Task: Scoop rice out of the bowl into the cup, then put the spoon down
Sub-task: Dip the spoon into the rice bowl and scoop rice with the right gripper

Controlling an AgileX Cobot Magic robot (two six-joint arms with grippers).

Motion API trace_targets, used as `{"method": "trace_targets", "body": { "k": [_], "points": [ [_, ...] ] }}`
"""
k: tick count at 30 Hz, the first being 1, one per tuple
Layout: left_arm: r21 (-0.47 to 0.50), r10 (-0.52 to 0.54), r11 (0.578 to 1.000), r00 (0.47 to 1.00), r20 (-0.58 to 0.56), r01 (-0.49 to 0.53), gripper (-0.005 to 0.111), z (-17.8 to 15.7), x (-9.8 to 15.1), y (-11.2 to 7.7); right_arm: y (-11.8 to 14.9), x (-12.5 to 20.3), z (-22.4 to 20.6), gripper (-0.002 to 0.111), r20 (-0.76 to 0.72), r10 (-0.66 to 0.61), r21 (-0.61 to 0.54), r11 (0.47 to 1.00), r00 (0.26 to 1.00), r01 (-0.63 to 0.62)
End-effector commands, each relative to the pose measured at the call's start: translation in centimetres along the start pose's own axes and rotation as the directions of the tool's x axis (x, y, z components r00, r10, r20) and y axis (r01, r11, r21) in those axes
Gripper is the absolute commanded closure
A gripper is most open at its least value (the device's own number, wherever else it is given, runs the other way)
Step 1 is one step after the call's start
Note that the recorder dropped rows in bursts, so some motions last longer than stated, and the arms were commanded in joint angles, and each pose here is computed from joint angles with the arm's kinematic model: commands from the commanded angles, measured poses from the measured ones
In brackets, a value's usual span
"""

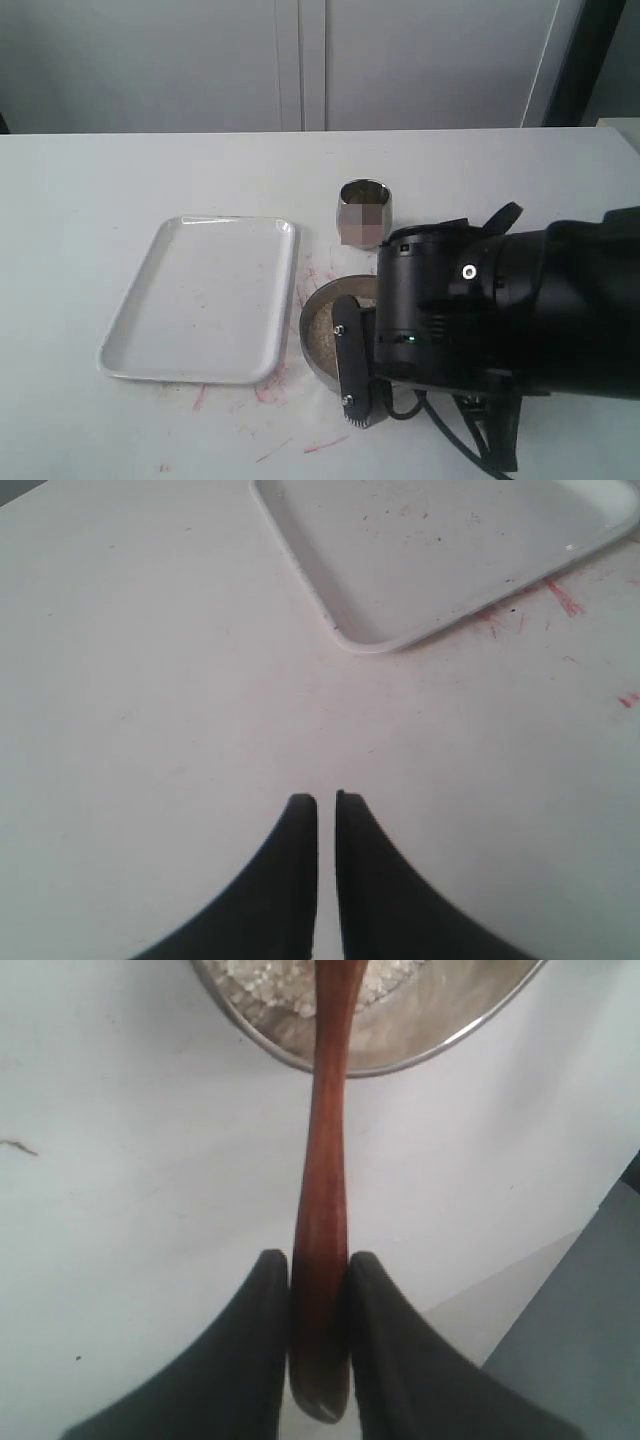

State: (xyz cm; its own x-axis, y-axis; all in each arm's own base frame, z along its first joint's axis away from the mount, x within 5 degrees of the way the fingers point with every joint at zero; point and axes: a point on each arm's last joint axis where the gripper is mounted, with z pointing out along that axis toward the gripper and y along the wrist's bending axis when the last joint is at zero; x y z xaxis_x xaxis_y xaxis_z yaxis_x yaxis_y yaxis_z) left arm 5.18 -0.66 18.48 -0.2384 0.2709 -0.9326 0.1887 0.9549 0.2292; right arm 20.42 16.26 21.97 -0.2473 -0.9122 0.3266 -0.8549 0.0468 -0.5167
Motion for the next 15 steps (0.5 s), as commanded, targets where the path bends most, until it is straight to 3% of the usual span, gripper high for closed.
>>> {"method": "trace_targets", "body": {
  "k": [1,15],
  "points": [
    [0.014,-0.004,1.0,0.999,-0.037,0.005,0.092,0.1,0.6,-0.2,0.2,0.0,0.0,0.108,0.006,0.105,-0.017,0.994,0.994,-0.105],
    [0.014,-0.004,1.0,0.999,-0.037,0.005,0.092,0.1,0.6,-0.2,1.5,-0.5,-0.1,0.108,0.016,0.258,-0.169,0.953,0.966,-0.251]
  ]
}}
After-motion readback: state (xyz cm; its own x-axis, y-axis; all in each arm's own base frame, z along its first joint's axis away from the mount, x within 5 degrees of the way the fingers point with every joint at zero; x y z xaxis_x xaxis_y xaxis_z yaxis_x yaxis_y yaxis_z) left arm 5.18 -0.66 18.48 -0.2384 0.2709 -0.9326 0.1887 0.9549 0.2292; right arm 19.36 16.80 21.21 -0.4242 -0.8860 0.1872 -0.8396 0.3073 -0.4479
